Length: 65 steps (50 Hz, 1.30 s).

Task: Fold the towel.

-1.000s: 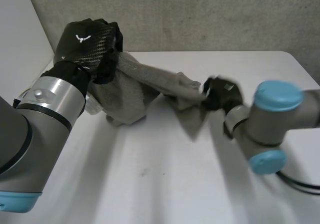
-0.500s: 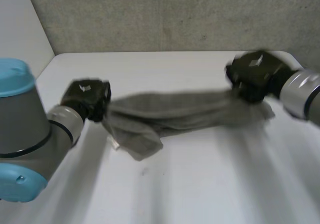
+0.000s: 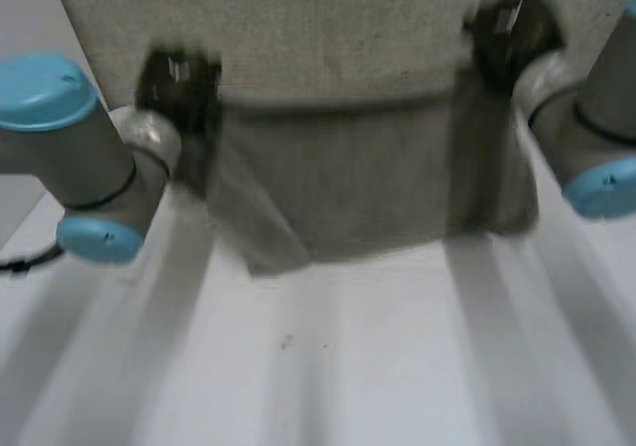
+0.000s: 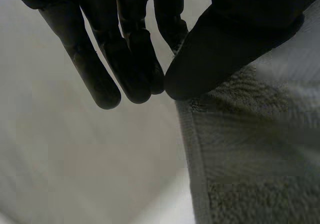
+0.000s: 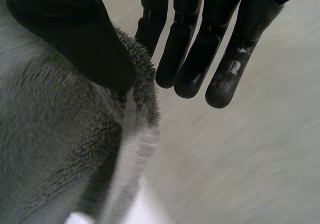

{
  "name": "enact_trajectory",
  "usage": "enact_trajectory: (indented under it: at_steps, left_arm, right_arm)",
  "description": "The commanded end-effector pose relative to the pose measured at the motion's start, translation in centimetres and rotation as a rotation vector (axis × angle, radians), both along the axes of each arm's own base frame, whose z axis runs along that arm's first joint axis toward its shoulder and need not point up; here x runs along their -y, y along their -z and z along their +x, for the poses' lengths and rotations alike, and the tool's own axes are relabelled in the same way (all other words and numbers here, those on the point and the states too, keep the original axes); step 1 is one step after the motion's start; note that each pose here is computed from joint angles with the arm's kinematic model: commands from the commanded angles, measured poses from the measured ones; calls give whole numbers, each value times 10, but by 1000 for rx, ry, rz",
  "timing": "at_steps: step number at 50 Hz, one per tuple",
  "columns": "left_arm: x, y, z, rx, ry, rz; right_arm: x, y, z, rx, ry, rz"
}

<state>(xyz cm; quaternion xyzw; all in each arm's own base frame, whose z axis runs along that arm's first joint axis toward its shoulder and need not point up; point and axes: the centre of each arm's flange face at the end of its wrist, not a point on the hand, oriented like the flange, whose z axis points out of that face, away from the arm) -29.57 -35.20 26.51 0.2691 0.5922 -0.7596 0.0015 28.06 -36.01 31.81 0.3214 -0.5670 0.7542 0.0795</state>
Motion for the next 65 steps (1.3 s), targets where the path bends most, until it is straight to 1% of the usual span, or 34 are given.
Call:
enact_trajectory:
  at_steps: [1,5,7,8,9,10,11,12,13,14,15,16,17,18,19,20,21,22,23,24,26,27,28,33,38,40,41,43,44,45,48,55,62,65]
  left_arm:
    - [-6,-102,-10,-219,112,-602]
    - [-5,-86,-5,-210,86,-533]
    - [-5,-59,0,-183,55,-442]
    - [-5,-59,0,-183,55,-442]
    - [-5,-46,3,-166,41,-401]
    - [-5,-46,3,-166,40,-401]
    - [-5,-29,9,-146,20,-347]
    - [-5,-12,16,-120,0,-289]
    - [-5,-12,16,-120,0,-289]
    - [-8,5,20,-95,-12,-225]
    - [-14,23,22,-69,-14,-157]
    - [-14,23,22,-69,-14,-156]
    - [-20,41,24,-41,-15,-87]
    - [-20,41,24,-40,-15,-86]
    - [-26,56,25,-17,-12,-27]
    - [-32,72,27,7,-12,38]
    - [-32,72,27,7,-12,39]
    - [-38,90,27,35,-6,104]
    - [-45,105,27,63,0,169]
    - [-45,105,27,63,0,170]
    - [-59,125,27,110,11,281]
    - [-59,125,27,110,11,281]
    - [-66,129,27,128,19,320]
    - [-79,131,27,158,31,388]
    - [-83,116,33,158,-16,381]
    - [-86,106,39,155,-57,375]
    - [-86,106,39,155,-57,375]
    - [-87,101,40,151,-68,370]
    - [-88,97,42,145,-74,364]
    - [-87,93,44,137,-80,356]
    - [-88,88,46,128,-85,348]
    - [-86,87,50,119,-100,348]
    - [-86,87,50,109,-101,352]
    - [-86,87,50,97,-101,356]
  right_arm:
    - [-19,-101,-12,298,-31,-501]
    - [-22,-87,-9,262,-52,-433]
    - [-24,-62,-5,200,-84,-304]
    - [-24,-61,-5,199,-84,-304]
    - [-24,-44,-4,163,-102,-224]
    - [-25,-26,-4,132,-116,-147]
    - [-25,-26,-4,132,-117,-146]
    - [-26,-7,-4,103,-126,-69]
    - [-26,-7,-4,103,-126,-68]
    - [-27,12,-3,74,-134,7]
    - [-28,33,-2,45,-140,77]
    - [-28,34,-2,45,-140,78]
    - [-30,55,-3,16,-144,149]
    - [-32,78,-3,-16,-144,220]
    - [-32,79,-3,-17,-144,221]
    - [-35,106,-3,-51,-148,302]
    - [-37,126,-3,-75,-151,361]
    - [-38,126,-3,-75,-151,362]
    - [-40,147,-4,-98,-148,425]
    - [-40,147,-4,-98,-148,426]
    - [-45,181,-6,-131,-141,539]
    - [-45,181,-6,-131,-141,540]
    - [-47,192,-7,-142,-138,584]
    - [-53,195,-11,-143,-131,653]
    - [-48,175,-24,-83,-90,644]
    - [-41,159,-40,30,-41,645]
    - [-41,159,-40,31,-41,646]
    - [-37,148,-52,150,-11,668]
    - [-37,148,-52,151,-11,668]
    - [-36,146,-58,196,-2,685]
    - [-35,145,-67,242,-12,710]
    - [-33,159,-88,269,-7,762]
    - [-35,180,-87,264,-28,788]
    - [-34,185,-85,246,-44,759]
